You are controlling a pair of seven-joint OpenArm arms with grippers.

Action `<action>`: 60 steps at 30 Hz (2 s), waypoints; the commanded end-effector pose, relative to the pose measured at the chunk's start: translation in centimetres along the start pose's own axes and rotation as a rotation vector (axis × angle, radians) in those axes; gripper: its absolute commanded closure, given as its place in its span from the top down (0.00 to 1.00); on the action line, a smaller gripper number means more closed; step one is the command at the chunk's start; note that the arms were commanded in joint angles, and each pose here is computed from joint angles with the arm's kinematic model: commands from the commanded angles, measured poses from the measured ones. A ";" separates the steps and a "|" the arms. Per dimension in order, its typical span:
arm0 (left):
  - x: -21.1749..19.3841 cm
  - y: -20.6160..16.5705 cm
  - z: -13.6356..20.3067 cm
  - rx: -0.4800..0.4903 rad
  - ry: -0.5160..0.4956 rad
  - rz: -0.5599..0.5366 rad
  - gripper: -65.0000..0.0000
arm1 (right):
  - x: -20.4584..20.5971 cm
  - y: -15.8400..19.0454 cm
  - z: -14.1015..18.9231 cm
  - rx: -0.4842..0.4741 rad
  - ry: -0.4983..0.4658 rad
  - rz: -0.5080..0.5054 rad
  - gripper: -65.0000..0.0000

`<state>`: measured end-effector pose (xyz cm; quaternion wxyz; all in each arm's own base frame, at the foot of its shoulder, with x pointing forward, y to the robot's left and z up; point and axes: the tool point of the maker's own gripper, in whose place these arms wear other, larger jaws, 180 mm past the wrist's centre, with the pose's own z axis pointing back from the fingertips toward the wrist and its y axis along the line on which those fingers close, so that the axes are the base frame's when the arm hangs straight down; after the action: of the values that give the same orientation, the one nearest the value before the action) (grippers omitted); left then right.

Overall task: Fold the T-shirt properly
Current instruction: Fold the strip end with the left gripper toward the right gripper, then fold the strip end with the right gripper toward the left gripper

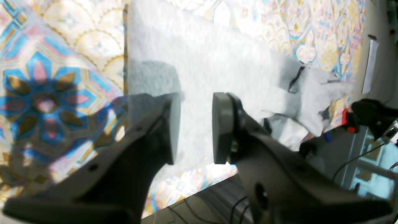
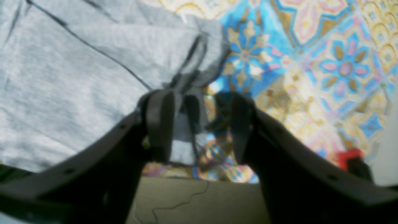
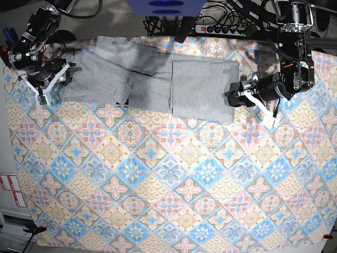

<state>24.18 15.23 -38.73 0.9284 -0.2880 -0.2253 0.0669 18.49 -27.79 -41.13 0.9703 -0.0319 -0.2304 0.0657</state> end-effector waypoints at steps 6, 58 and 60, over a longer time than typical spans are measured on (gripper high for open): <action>1.0 -0.4 0.3 -0.010 -0.028 -0.020 0.29 | 0.9 2.6 -2.2 0.138 -0.030 -0.045 0.52; 1.1 -0.4 0.4 -0.013 -0.034 -0.018 0.29 | 3.3 -0.4 -4.2 0.244 -0.126 -0.324 0.00; 1.1 -0.4 0.4 -0.015 -0.035 -0.016 0.29 | 4.7 -1.6 -4.2 0.234 -0.147 -0.318 0.00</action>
<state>24.29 15.08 -38.70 0.9275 -0.2892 -0.2277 0.0654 24.03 -28.14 -43.54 0.9503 0.1290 -0.2767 -0.0613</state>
